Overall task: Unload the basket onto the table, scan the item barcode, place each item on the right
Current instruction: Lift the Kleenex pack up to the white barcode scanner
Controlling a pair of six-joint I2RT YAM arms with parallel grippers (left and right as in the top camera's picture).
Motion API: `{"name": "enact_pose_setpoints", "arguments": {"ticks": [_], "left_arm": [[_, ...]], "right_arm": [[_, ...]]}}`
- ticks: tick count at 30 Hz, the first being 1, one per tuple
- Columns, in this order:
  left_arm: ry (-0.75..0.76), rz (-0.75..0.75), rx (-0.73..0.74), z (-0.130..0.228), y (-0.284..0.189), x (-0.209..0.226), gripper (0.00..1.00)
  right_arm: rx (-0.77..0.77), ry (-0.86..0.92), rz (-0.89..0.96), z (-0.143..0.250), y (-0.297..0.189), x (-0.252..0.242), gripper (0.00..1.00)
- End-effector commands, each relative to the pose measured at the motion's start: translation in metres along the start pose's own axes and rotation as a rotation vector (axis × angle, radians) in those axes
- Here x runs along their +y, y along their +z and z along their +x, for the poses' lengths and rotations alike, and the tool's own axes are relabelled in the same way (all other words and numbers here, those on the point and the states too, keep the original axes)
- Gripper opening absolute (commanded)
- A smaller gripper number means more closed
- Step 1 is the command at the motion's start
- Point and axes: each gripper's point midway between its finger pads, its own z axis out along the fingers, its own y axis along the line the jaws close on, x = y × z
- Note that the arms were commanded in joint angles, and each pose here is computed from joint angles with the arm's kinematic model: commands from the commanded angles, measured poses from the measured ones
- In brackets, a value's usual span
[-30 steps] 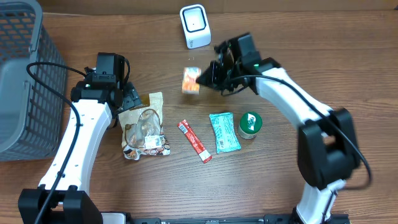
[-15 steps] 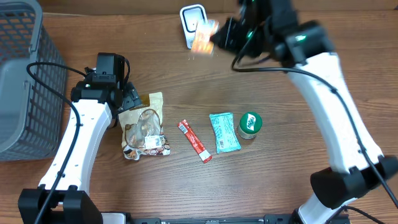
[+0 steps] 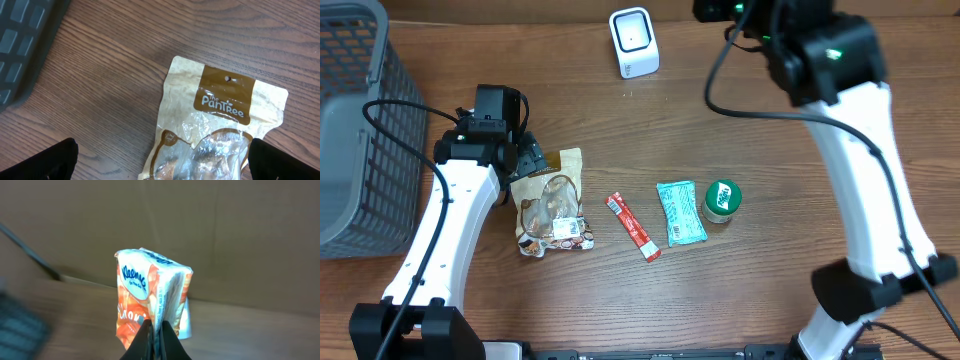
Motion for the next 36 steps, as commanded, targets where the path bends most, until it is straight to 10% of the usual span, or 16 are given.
{"name": "enact_pose_setpoints", "arguments": {"ticks": [1,21,36], "left_arm": [[-0.002,0.020,-0.028,-0.007,-0.010,-0.002,1.00],[-0.002,0.020,-0.028,-0.007,-0.010,-0.002,1.00],[-0.002,0.020,-0.028,-0.007,-0.010,-0.002,1.00]], "right_arm": [[0.038,-0.249,0.108,0.023,0.043,-0.005,0.04],[0.238,-0.577,0.202,0.177,0.218,-0.014,0.04],[0.166,-0.735,0.290,0.179,0.244,-0.019,0.04]]}}
